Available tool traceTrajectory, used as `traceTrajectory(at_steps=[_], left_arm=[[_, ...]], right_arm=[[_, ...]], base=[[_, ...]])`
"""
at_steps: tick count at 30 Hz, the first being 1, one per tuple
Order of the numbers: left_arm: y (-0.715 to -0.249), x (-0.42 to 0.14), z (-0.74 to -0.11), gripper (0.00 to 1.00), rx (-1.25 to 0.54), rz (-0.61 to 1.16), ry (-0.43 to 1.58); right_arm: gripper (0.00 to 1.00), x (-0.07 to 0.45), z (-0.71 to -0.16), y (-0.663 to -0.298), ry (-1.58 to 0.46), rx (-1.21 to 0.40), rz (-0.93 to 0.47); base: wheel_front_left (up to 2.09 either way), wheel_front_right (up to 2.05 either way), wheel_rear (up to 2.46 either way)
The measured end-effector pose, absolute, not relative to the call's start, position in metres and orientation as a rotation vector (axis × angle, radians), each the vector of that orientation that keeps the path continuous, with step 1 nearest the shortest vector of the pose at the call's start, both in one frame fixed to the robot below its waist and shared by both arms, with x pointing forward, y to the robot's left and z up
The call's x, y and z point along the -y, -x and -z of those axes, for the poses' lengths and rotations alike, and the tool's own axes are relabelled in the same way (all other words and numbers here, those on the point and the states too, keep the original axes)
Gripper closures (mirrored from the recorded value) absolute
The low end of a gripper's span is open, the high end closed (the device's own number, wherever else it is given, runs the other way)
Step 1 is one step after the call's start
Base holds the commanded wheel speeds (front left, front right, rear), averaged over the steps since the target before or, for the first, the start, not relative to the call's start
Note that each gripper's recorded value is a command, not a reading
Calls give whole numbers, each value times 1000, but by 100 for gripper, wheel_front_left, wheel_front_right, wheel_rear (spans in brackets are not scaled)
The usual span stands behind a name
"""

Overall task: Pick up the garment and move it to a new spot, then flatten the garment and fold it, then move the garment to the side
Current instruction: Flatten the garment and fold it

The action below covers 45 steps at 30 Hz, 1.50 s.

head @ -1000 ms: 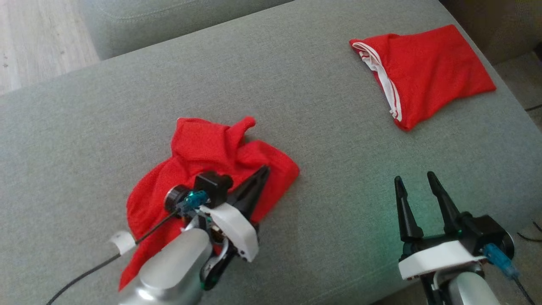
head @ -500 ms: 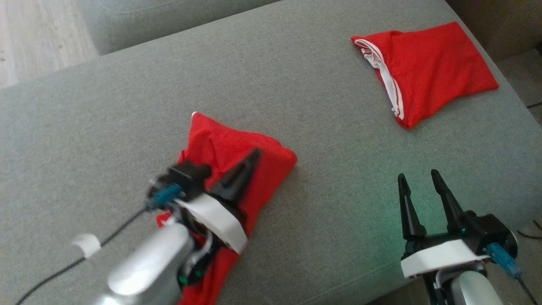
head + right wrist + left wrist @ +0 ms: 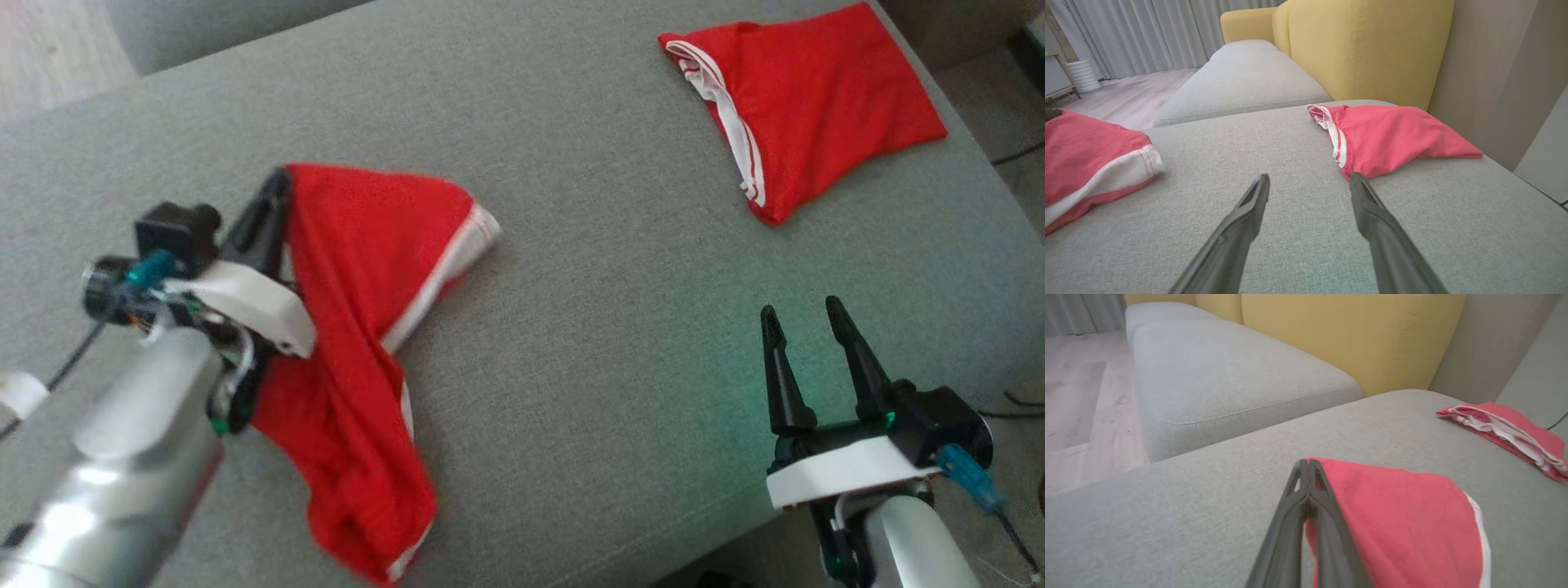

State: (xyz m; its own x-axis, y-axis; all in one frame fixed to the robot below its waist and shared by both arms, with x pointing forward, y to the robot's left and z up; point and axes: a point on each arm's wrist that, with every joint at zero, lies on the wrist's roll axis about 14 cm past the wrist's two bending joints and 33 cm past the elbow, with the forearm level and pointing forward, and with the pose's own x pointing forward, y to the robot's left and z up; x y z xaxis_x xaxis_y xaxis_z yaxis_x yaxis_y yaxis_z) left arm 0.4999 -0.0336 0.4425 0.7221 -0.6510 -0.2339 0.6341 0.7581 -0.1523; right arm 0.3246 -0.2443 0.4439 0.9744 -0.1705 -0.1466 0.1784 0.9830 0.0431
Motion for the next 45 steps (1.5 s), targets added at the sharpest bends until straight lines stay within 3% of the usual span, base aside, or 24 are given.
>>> traceTrajectory(at_steps=[2,4,5,6,14,19,30,45], left_arm=[[-513,28,-440,100,-276,690,51],[-524,23,-435,58,-277,684,33],[-525,23,-432,7,-289,691,34],[-525,23,-429,0,-299,692,47],[-528,8,-456,0,-226,600,207],[-497,-14,-455,0,-221,519,271],[-365,9,-428,0,-445,554,434],[-336,25,-409,0,-598,606,394]], right_arm=[[0,246,-443,-326,-59,-145,181],[0,247,-442,-326,-58,-149,186],[0,248,-443,-326,-59,-147,188],[0,249,-444,-327,-61,-145,190],[0,251,-452,-326,-70,-112,196],[0,246,-457,-325,-78,-93,180],[0,226,-459,-333,-90,-80,114],[0,221,-454,-332,-76,-98,98]], base=[[0,0,0],[0,0,0],[0,0,0],[0,0,0],[0,0,0],[0,0,0],[0,0,0],[0,0,0]])
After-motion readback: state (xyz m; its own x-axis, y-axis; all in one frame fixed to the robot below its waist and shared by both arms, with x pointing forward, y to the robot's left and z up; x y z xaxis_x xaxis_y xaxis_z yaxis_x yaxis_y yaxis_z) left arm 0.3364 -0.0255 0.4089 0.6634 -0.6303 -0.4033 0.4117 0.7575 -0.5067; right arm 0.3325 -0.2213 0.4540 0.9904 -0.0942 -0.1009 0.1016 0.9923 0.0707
